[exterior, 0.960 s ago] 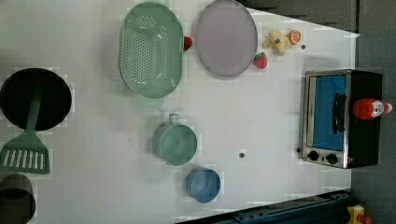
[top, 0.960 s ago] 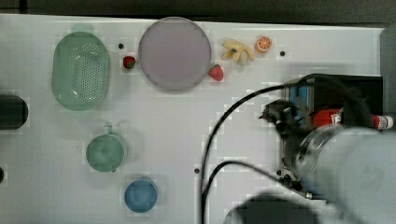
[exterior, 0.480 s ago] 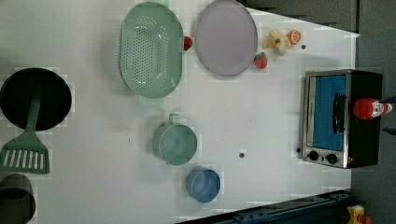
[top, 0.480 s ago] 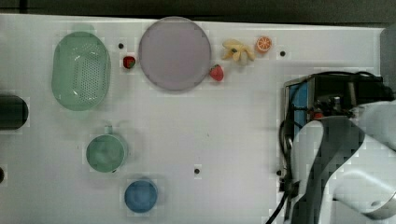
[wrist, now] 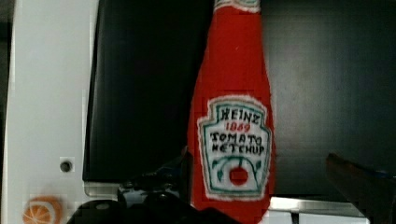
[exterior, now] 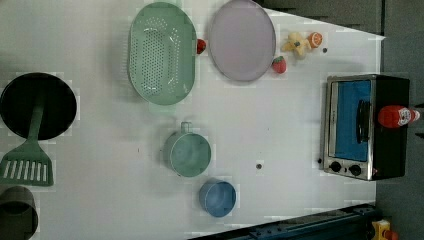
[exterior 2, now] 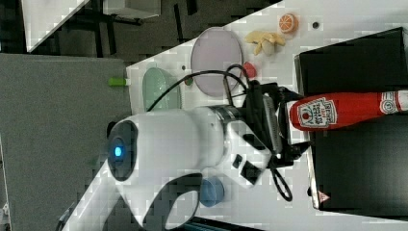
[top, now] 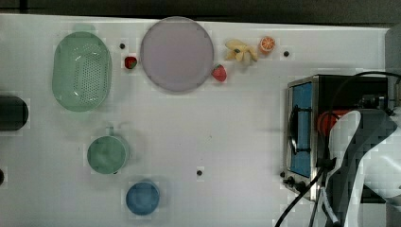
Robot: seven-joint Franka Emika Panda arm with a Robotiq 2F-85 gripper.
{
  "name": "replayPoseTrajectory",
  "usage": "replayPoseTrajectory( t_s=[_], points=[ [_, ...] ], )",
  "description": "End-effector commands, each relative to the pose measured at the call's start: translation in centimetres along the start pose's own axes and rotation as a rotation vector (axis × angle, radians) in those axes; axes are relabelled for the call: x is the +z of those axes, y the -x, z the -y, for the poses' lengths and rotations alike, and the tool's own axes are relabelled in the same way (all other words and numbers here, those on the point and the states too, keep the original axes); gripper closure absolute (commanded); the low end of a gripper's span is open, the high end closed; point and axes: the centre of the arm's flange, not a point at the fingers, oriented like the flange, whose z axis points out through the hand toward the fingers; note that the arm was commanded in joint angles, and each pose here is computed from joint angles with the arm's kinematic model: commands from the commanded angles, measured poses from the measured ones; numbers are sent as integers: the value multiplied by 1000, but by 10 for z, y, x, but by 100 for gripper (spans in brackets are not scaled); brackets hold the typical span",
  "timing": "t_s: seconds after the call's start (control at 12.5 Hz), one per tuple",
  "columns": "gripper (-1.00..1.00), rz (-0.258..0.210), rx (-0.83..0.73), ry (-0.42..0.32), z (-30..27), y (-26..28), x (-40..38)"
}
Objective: Pick Ketchup from oven and place it on table.
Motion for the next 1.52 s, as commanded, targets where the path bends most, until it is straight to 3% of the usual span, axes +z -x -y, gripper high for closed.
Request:
replayPoseTrajectory(
  t_s=[0.08,0.24,0.64,0.72,0.96,1.28,1.52],
  points=[
    [-100,25,68,-30,6,-6,19],
    [-100,57,103,-22,7,-7,42],
    [-100,74,118,-15,10,-3,64],
    [-91,76,119,-11,9,-3,68],
    [-26,69,120,-19,8,-3,68],
    [-27,46,118,-50,14,-10,48],
    [-27,8,52,-88,35,-6,-18]
  ],
)
